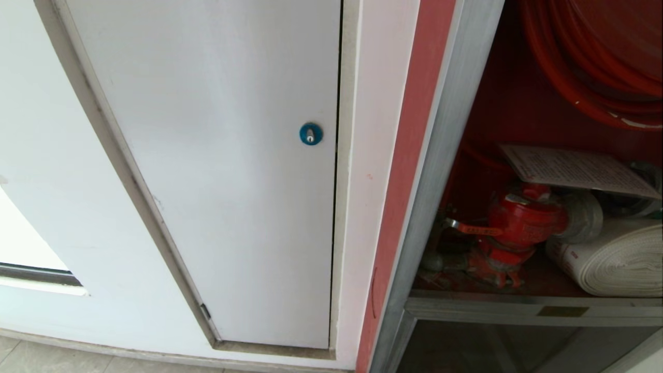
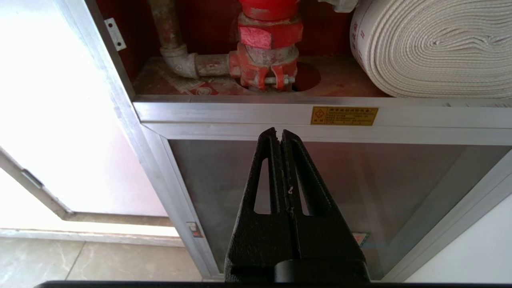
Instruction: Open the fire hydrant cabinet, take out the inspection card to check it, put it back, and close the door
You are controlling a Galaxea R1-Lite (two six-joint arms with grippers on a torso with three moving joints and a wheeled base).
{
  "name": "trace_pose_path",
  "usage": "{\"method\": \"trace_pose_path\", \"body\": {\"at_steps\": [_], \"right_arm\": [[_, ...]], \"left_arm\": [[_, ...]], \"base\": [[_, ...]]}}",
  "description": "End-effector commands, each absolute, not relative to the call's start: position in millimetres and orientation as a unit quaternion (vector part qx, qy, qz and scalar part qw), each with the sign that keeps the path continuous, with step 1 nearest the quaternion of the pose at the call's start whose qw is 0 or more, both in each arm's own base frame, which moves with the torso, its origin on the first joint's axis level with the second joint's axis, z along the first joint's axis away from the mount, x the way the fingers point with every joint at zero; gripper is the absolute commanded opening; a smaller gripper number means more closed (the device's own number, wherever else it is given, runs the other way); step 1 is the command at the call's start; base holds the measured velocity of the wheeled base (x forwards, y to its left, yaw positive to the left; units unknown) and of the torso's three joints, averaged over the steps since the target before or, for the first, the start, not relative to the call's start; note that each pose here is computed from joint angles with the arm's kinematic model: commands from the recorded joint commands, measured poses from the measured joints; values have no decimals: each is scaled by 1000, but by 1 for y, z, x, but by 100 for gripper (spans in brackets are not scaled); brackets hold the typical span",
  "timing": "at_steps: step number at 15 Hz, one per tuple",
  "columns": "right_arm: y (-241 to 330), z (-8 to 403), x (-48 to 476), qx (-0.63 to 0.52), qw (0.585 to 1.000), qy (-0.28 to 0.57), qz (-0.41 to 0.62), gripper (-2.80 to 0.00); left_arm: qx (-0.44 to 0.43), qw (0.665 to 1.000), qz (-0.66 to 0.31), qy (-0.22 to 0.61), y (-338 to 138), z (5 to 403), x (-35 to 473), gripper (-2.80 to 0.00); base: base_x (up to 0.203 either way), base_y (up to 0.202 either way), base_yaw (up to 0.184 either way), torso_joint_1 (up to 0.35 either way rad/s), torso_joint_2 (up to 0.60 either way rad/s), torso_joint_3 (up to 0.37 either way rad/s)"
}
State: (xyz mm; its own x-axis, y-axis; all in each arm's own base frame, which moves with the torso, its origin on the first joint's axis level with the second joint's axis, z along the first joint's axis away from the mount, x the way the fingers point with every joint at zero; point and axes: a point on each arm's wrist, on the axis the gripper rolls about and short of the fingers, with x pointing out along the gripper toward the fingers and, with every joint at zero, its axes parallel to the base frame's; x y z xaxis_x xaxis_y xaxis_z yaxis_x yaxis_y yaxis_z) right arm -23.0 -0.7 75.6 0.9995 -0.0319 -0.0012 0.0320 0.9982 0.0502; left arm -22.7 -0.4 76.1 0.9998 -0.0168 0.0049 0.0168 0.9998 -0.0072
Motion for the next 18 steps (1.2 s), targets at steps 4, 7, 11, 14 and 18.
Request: {"method": "trace_pose_path", "body": {"at_steps": [4,7,11,14,18], "right_arm": [[-1,75,-23,25,1000,1,-15,-280],[-1,75,-23,25,1000,1,-15,-280],[-1,75,-23,26,1000,1,-15,-280],[-1,75,-23,26,1000,1,-15,-280],[-1,75,-23,27,1000,1,-15,-280]], "left_arm": [[-4,1000,-8,-2,0,76,-23,-280],[-4,1000,-8,-2,0,76,-23,-280],[-5,1000,-8,-1,0,76,-23,-280],[-5,1000,-8,-1,0,76,-23,-280],[-5,1000,-8,-1,0,76,-23,-280]], "base": [[0,0,0,0,0,0],[0,0,0,0,0,0],[-163,0,1,-1,5,1],[-195,0,1,1,2,4],[-199,0,0,4,2,3]]}}
